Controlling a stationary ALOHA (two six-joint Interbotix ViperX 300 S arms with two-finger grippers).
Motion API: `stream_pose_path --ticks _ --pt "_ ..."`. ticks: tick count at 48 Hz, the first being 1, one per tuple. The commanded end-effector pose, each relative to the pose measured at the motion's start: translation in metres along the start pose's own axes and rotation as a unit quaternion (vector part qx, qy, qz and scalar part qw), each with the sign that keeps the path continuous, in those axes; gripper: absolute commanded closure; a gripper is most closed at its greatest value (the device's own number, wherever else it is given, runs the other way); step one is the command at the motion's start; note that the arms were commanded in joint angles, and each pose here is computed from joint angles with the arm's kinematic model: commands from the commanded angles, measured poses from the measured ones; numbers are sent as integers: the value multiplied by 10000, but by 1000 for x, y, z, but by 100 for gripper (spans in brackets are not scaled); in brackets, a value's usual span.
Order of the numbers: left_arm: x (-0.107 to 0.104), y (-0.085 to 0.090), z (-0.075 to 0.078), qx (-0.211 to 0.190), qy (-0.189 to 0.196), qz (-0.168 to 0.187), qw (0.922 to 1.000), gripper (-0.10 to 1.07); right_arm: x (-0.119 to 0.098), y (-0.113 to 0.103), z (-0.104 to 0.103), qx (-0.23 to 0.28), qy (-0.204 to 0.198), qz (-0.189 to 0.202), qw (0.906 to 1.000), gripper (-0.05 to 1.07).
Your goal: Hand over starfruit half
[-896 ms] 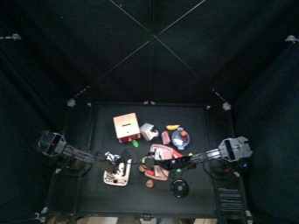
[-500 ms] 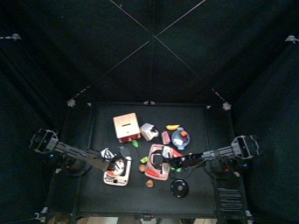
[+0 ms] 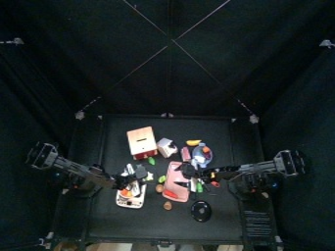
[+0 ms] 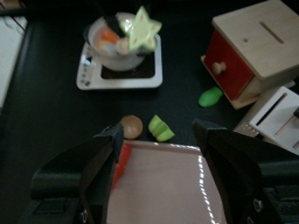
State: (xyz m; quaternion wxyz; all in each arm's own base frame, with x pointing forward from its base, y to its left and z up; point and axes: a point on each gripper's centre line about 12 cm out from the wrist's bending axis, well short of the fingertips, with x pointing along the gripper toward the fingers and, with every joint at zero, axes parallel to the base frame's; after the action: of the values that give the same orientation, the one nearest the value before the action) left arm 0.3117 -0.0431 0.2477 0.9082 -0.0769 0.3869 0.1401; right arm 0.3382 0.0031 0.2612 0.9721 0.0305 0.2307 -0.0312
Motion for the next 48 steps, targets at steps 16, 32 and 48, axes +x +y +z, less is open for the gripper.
stream_pose_path --ticks 16,32,48 --pt "25 4 37 -292 -1606 -1858 9689 25 -7 -11 26 1022 -941 561 9887 8" --pt "44 14 53 -648 -1808 -2009 9606 25 -2 -10 17 1002 -839 589 9897 8" --pt "41 16 69 -471 -2044 -1964 9578 25 8 -12 12 1075 -718 551 9901 6"
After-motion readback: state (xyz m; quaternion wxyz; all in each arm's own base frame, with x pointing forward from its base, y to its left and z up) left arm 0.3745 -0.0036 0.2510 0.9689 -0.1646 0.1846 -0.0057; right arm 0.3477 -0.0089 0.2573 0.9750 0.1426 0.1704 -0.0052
